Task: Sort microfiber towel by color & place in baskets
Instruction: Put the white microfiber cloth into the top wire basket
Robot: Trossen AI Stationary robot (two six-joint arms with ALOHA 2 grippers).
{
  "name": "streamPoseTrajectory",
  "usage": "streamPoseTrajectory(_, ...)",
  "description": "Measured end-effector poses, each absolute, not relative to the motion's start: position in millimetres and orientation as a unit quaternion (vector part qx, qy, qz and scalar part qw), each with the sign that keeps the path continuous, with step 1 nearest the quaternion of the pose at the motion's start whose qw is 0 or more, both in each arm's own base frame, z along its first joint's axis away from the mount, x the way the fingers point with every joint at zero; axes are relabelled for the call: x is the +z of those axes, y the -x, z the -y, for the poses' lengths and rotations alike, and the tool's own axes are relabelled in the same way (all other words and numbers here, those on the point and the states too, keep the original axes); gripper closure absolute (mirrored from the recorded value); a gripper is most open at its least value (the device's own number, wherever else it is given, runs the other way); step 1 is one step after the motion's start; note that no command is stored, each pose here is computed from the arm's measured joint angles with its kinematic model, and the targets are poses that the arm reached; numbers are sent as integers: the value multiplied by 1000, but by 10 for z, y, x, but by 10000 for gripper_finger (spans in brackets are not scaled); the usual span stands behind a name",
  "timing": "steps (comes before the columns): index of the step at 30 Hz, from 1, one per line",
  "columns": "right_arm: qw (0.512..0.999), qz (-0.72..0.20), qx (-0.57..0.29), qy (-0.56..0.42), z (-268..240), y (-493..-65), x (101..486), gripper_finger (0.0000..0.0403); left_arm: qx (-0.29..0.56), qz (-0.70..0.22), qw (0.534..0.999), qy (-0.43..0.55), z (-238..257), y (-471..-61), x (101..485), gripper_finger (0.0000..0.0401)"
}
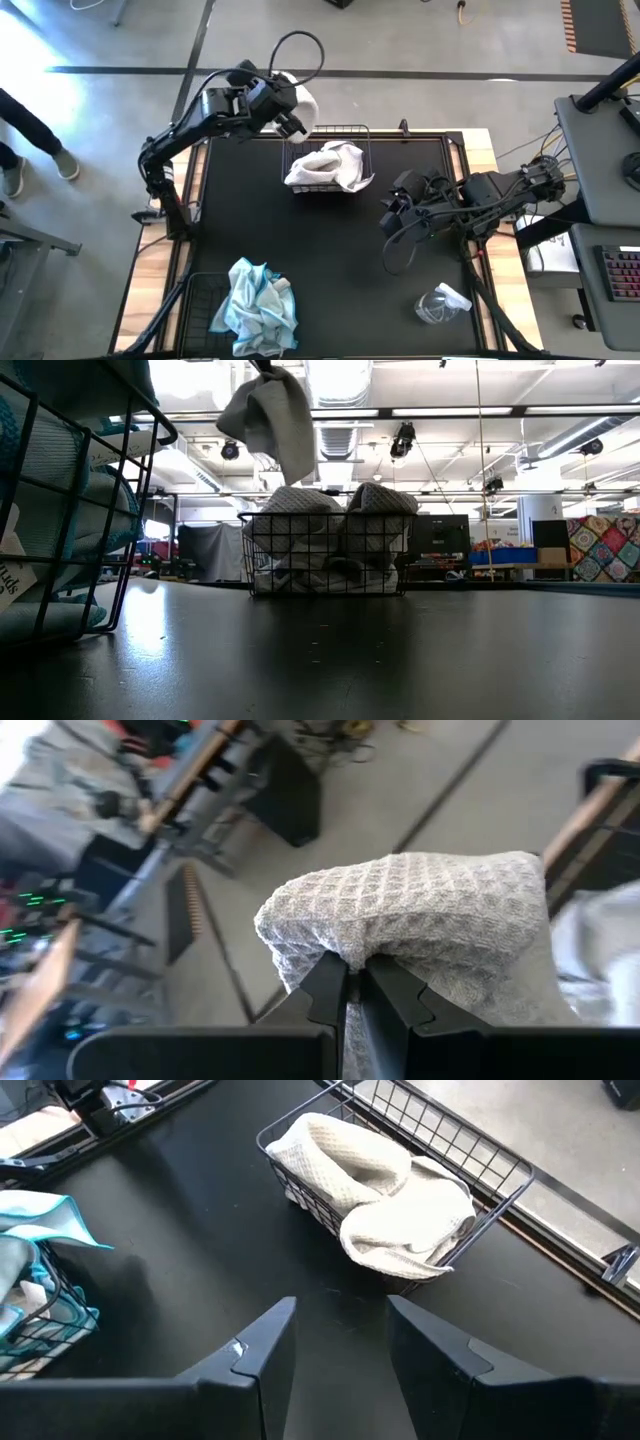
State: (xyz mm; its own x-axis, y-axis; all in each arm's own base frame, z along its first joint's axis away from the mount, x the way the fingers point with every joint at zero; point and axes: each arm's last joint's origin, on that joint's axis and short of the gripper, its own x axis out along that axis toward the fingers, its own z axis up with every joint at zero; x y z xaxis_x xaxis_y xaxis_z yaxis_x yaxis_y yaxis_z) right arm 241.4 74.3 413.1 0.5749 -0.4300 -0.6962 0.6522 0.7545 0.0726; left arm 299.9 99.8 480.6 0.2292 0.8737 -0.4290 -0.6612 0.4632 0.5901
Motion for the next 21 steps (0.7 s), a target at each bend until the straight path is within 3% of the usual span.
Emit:
streamPoseTrajectory(7, 872, -340, -311, -164, -742, -2414, 4130, 257, 434, -394, 802, -117, -988, -3083, 4687, 394)
streamPoseTrajectory(21, 861, -368, -323, -139, -753, -2446, 3907, 257, 412, -446, 784, -125, -1071, -3339, 4145, 394)
